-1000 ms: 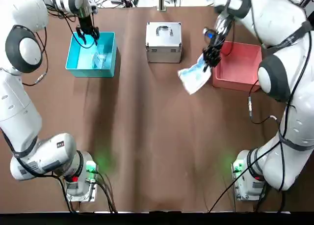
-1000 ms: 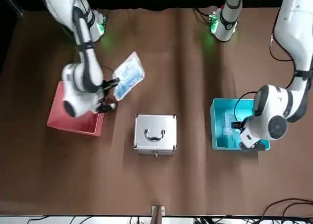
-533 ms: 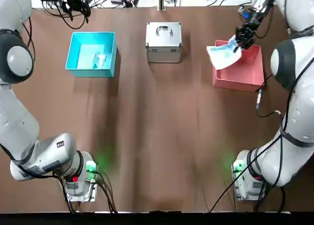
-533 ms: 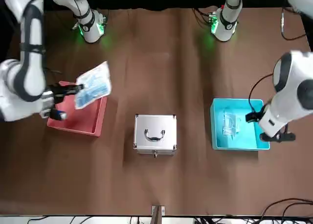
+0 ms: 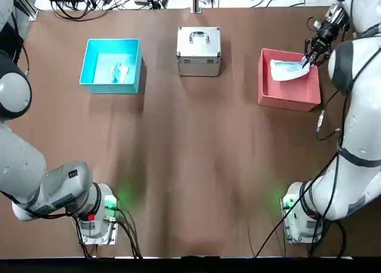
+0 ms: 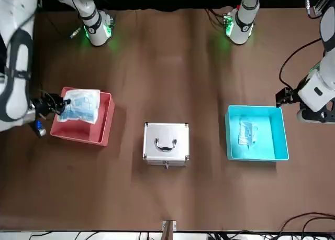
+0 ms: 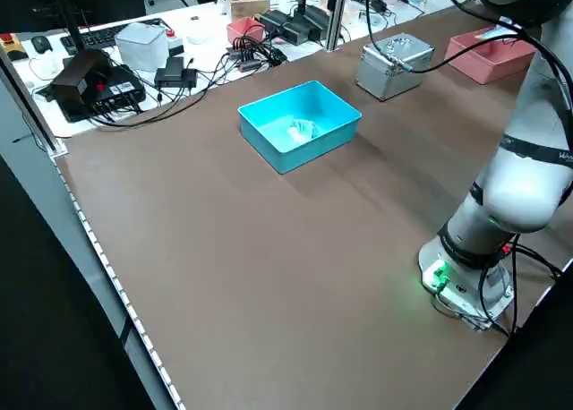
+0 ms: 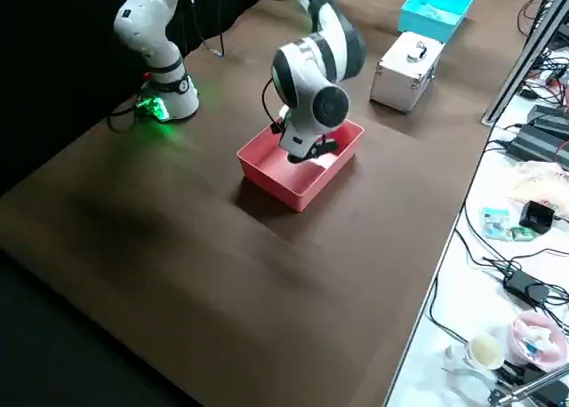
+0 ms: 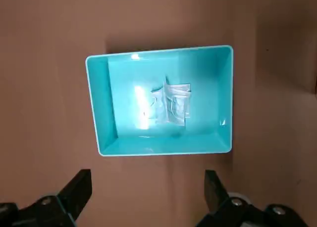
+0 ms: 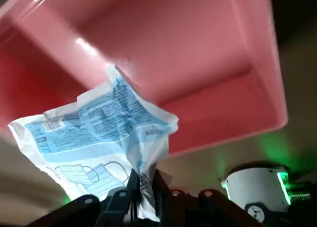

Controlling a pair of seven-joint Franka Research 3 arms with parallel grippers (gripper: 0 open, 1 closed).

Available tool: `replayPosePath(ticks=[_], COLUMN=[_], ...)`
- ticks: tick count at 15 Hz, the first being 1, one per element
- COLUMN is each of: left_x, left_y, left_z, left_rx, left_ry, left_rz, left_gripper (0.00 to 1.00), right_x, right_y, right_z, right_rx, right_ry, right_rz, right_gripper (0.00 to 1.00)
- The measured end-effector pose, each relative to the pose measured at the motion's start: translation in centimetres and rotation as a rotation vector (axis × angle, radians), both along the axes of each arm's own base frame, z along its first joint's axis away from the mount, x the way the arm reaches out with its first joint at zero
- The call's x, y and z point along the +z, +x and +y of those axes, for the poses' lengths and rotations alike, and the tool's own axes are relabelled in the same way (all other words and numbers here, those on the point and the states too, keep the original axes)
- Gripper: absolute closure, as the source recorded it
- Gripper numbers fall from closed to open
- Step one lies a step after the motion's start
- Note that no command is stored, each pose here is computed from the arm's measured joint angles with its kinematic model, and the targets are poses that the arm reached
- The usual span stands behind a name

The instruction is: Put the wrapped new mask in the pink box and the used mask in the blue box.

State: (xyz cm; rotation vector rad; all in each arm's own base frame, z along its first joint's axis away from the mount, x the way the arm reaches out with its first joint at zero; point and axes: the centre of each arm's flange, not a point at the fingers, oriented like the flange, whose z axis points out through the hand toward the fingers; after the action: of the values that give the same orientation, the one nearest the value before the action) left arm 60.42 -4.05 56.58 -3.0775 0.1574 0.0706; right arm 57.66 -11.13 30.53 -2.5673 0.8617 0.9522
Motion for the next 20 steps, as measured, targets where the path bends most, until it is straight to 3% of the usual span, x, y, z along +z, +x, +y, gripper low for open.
replayPosePath(ticks=[3,6,8,9,14,20], left_x=[-0.2,0.1,0.2,0.3,1.4,2.7], left_y=[0.0,0.0,0.0,0.0,-0.5,-2.6], left_z=[0.2,0.2,0.1,-0.1,-0.7,-0.6], left_rx=[0.007,0.034,0.061,0.088,0.122,0.155], left_ry=[0.000,0.000,0.000,0.000,-0.059,-0.062], left_rz=[0.010,0.004,-0.001,-0.005,-0.013,-0.064], left_gripper=[0.00,0.00,0.00,0.00,0.00,0.00], right_x=[-2.9,-4.2,-4.3,-3.7,0.4,6.5], right_y=[0.8,0.8,1.0,1.7,4.9,7.9], right_z=[-0.2,-1.0,-1.3,-1.3,-0.2,0.0], right_rx=[-0.016,-0.023,-0.020,-0.012,0.035,0.114], right_ry=[-0.066,-0.066,-0.056,-0.061,-0.088,-0.101], right_rz=[0.023,0.037,0.029,0.004,-0.102,-0.256], right_gripper=[0.87,0.85,0.70,0.51,0.05,0.02])
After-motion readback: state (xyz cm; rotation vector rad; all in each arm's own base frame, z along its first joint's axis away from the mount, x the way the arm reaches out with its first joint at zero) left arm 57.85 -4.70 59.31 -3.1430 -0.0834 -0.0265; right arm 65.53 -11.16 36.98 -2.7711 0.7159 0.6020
